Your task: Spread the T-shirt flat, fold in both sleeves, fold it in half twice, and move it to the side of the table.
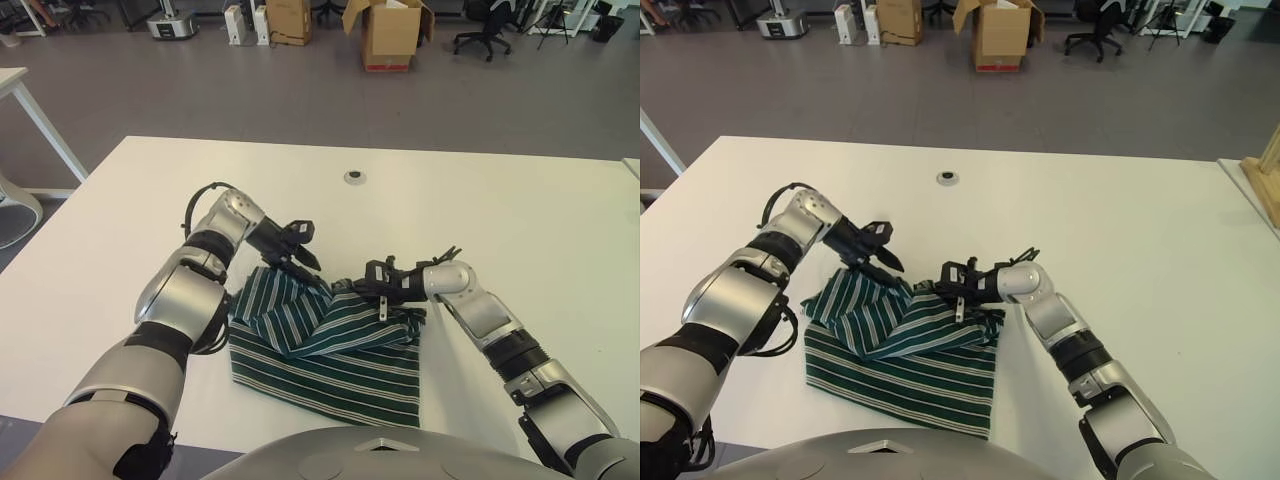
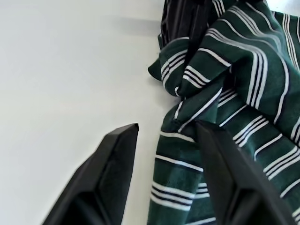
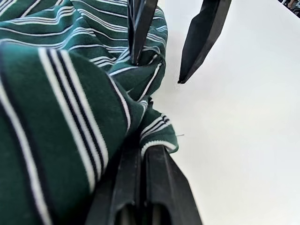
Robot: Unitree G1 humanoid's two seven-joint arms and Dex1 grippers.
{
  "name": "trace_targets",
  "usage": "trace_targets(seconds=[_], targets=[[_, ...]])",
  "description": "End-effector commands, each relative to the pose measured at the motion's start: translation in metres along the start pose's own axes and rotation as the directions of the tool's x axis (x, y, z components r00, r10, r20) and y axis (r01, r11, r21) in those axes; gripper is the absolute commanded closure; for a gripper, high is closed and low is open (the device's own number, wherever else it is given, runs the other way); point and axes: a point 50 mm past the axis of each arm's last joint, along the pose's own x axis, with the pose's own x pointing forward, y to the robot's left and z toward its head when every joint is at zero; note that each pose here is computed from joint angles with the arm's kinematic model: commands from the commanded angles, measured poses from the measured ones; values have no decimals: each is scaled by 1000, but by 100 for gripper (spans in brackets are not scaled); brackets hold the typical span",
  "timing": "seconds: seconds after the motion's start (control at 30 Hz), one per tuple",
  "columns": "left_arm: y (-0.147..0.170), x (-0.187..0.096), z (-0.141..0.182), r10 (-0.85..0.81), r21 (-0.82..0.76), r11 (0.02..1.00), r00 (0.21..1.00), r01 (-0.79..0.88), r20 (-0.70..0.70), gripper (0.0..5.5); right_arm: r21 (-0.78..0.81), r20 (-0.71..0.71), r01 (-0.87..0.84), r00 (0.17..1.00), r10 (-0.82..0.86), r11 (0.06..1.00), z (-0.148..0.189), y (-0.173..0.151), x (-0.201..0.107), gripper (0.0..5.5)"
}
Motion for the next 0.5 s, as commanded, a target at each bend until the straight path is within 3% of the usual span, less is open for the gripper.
trace_targets(seconds=[0.03,0.33,0.5], targets=[[-1,2,1,-12,22,1000,1000,12,0,326,10,-2,11,1000,-11,1000,-1,-1,-3,546],[-6,7,-3,-63,19,998,998,63,-29,469,20,-27,18,999,-18,1000,-7,1,-3,550],[-9,12,-2,-86,15,996,996,85,20,542,20,1,39,999,-39,999,-2,-4,-6,550]])
